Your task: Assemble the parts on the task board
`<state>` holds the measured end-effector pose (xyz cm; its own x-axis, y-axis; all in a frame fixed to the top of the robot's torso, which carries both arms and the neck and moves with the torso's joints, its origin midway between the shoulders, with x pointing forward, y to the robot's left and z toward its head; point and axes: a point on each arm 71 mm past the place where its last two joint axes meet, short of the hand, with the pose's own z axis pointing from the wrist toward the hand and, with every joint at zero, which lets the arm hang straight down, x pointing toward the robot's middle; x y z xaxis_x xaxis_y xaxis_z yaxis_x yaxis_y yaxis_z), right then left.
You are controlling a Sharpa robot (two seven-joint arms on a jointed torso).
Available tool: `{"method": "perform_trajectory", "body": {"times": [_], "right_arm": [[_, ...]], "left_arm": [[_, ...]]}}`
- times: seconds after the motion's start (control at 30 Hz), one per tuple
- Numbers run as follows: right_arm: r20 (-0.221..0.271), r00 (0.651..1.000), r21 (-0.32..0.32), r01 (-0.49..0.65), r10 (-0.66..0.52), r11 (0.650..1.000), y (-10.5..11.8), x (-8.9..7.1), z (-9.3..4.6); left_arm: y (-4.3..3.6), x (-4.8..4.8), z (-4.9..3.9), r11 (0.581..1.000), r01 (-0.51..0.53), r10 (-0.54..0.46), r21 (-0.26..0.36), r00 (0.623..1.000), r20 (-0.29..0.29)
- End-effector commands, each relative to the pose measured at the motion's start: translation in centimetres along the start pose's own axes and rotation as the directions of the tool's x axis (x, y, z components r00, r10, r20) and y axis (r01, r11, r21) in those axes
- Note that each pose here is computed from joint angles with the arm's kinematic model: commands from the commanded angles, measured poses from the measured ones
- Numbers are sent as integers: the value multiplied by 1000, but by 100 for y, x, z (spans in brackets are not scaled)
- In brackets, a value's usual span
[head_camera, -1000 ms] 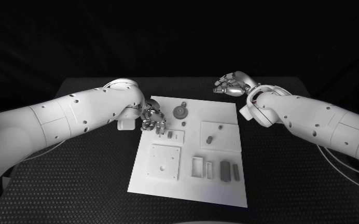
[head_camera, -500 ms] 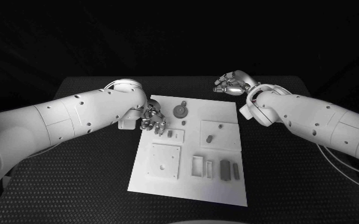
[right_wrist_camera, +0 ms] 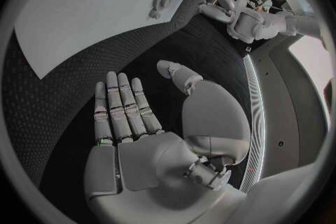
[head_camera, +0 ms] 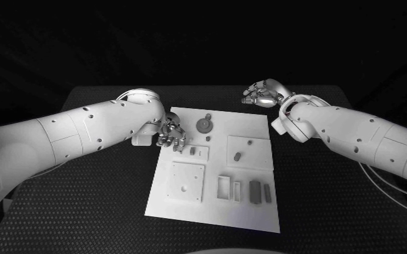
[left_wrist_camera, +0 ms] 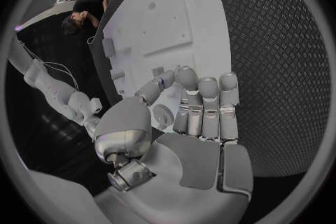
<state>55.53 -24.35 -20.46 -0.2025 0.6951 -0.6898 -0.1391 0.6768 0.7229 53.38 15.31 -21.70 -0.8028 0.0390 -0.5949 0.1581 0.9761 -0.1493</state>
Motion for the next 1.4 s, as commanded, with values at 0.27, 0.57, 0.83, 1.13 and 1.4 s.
{"method": "perform_trajectory", "body": {"times": [0.27, 0.57, 0.83, 1.13, 1.4], "right_arm": [[-13, 1000, -8, 1, -1, 1000, 11, 15, 3], [-13, 1000, -9, 1, -1, 1000, 13, 18, 4], [-15, 1000, -10, 0, 0, 1000, 20, 26, 9], [-15, 1000, -11, 0, 0, 1000, 23, 31, 13], [-16, 1000, -11, 0, 0, 1000, 24, 32, 13]], "left_arm": [[-14, 29, 15, 1000, 17, -17, 11, 1000, -25], [-4, 21, 17, 1000, 27, -27, 9, 1000, -12], [-22, 28, 24, 1000, 22, -22, 11, 1000, -17], [-30, 36, 33, 1000, 22, -22, 13, 1000, -19], [-37, 39, 35, 1000, 20, -20, 12, 1000, -21]]}}
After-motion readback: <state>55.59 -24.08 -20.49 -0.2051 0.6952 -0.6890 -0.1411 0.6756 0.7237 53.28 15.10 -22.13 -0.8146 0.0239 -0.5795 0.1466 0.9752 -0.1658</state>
